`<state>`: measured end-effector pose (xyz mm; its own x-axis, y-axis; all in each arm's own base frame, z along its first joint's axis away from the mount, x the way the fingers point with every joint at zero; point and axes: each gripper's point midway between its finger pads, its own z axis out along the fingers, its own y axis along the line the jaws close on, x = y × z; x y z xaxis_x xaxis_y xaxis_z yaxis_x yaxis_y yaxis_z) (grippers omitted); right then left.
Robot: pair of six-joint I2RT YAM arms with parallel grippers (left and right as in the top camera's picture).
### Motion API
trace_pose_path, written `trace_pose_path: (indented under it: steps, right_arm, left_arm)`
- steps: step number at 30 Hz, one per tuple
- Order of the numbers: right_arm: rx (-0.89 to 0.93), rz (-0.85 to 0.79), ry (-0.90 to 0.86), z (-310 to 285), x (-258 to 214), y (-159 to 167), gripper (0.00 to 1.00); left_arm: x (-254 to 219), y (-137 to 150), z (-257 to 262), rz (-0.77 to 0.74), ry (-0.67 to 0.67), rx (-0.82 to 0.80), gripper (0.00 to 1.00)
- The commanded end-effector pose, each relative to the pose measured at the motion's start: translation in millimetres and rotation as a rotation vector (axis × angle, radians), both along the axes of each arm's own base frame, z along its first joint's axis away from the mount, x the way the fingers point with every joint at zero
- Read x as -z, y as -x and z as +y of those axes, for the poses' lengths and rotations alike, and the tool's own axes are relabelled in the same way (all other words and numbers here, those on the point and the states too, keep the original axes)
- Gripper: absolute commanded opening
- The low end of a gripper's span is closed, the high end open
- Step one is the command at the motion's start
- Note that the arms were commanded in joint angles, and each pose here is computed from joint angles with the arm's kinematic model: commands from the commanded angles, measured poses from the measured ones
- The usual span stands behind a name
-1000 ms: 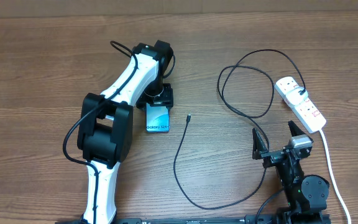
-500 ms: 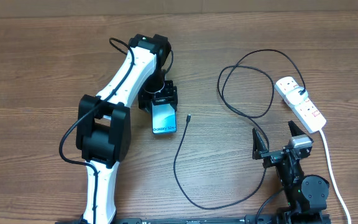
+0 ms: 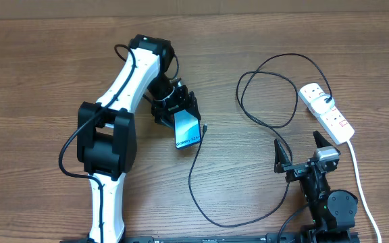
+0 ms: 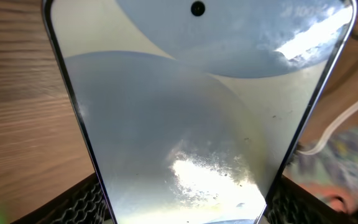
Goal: Plug charger to phone and switch on socket
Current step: 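Lift the phone with the left gripper and tilt it upright, bottom toward right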
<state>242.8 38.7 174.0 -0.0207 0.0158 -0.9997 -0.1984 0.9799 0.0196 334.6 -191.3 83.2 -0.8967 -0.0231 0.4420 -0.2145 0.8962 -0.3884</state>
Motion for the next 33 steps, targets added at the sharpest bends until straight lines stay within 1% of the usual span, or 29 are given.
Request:
trace_pose_path:
  steps: [1,5,10,12,17,22,33]
  right_arm:
    - [0.006,-0.002,0.001,-1,2,0,1.00]
    - [0.006,-0.002,0.001,-1,2,0,1.00]
    - [0.006,-0.002,0.001,-1,2,0,1.00]
    - [0.006,-0.002,0.001,-1,2,0,1.00]
    - [0.006,-0.002,0.001,-1,2,0,1.00]
    - [0.006,-0.002,0.001,-1,2,0,1.00]
    - [0.006,-0.002,0.001,-1,2,0,1.00]
  left_arm:
    - [-25,-7,-19,0.027,0.204,-0.059,0.73]
    - [-41,-9,-24,0.074,0.310,-0.124,0.72]
    - [-62,-15,-28,0.096,0.455,-0.175,0.73]
    - [-68,-18,-28,0.103,0.489,-0.197,0.73]
    - [-76,-22,-26,0.114,0.539,-0.231,0.73]
    - [-91,-28,-29,0.121,0.635,-0.268,0.73]
    - [-109,-32,-35,0.152,0.737,-0.313,0.74]
